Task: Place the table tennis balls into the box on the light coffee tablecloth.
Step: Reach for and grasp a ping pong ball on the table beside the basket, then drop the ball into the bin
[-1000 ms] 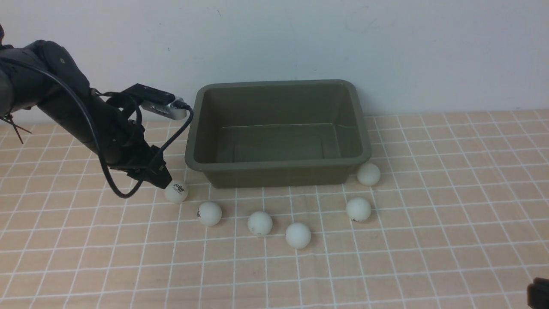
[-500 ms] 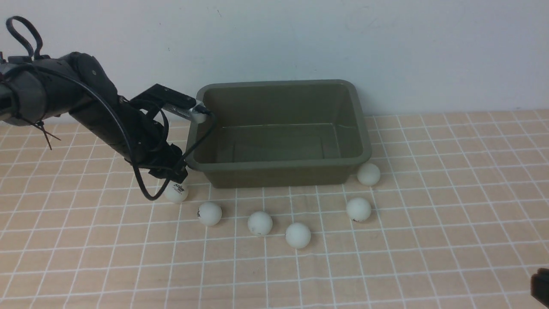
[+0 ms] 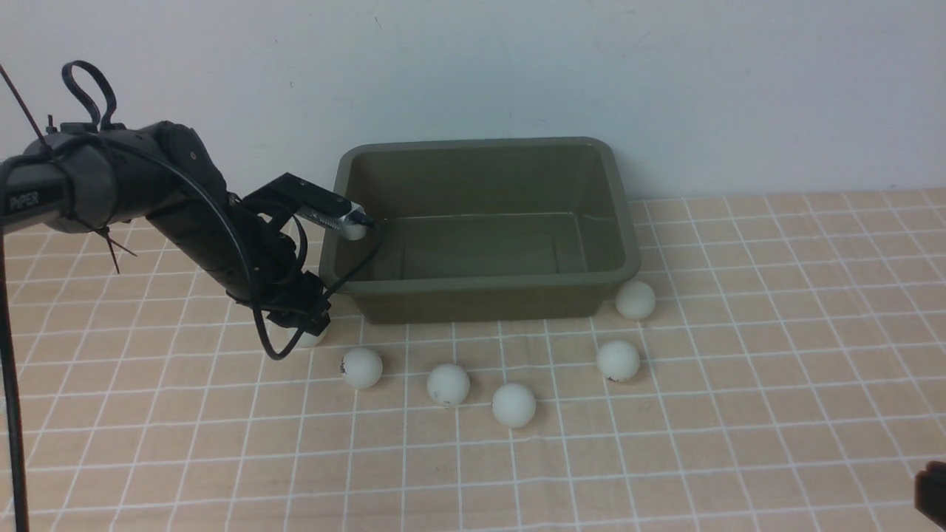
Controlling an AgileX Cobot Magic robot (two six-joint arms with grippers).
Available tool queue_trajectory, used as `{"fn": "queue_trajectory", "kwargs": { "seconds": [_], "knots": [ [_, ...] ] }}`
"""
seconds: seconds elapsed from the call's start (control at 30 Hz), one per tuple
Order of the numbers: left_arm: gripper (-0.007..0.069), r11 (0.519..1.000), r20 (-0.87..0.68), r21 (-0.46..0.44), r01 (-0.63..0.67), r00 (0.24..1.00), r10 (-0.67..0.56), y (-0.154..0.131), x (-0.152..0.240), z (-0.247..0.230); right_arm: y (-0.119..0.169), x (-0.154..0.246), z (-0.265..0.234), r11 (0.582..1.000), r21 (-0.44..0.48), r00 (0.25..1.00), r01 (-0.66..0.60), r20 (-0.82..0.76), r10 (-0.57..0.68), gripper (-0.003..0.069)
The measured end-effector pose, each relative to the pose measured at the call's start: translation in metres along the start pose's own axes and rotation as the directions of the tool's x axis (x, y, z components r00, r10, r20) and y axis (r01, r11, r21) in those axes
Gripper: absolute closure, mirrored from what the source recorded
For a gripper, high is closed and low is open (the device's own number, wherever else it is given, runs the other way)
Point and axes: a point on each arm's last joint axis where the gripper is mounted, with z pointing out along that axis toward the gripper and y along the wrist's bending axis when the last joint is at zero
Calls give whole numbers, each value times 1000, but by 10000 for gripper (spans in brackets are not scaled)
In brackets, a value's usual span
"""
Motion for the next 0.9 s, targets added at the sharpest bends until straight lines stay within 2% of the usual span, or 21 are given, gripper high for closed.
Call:
{"fn": "queue_trajectory", "kwargs": {
  "seconds": [0.17,0.3,0.37,0.47,0.6,0.7,0.8,0.9],
  "knots": [
    [347,999,-69,-5,-51,996,51,1,2,-5,0,0,0,1000,2,1000,0,2,0,671],
    [349,995,-167,-47,-86,983,77,5,-1,-29,0,0,0,1000,2,1000,0,2,0,671],
    [349,993,-154,-82,-85,985,72,6,-10,-50,0,0,0,1000,3,1000,0,3,0,671],
    [349,992,-49,-106,-69,997,64,3,-32,-87,-1,-1,0,1000,7,1000,0,8,0,671],
    [349,998,129,-24,-51,990,54,-7,-58,-112,-1,-1,0,1000,10,1000,1,12,-1,671],
    [349,990,236,98,-106,968,81,-20,-73,-116,-1,-2,0,1000,15,1000,0,19,0,671],
    [349,970,260,146,-193,954,151,-30,-81,-104,-2,-3,0,1000,25,1000,0,30,0,671],
    [349,956,253,147,-255,944,213,-36,-86,-79,-3,-4,0,999,33,999,-1,40,0,671]
  ]
}}
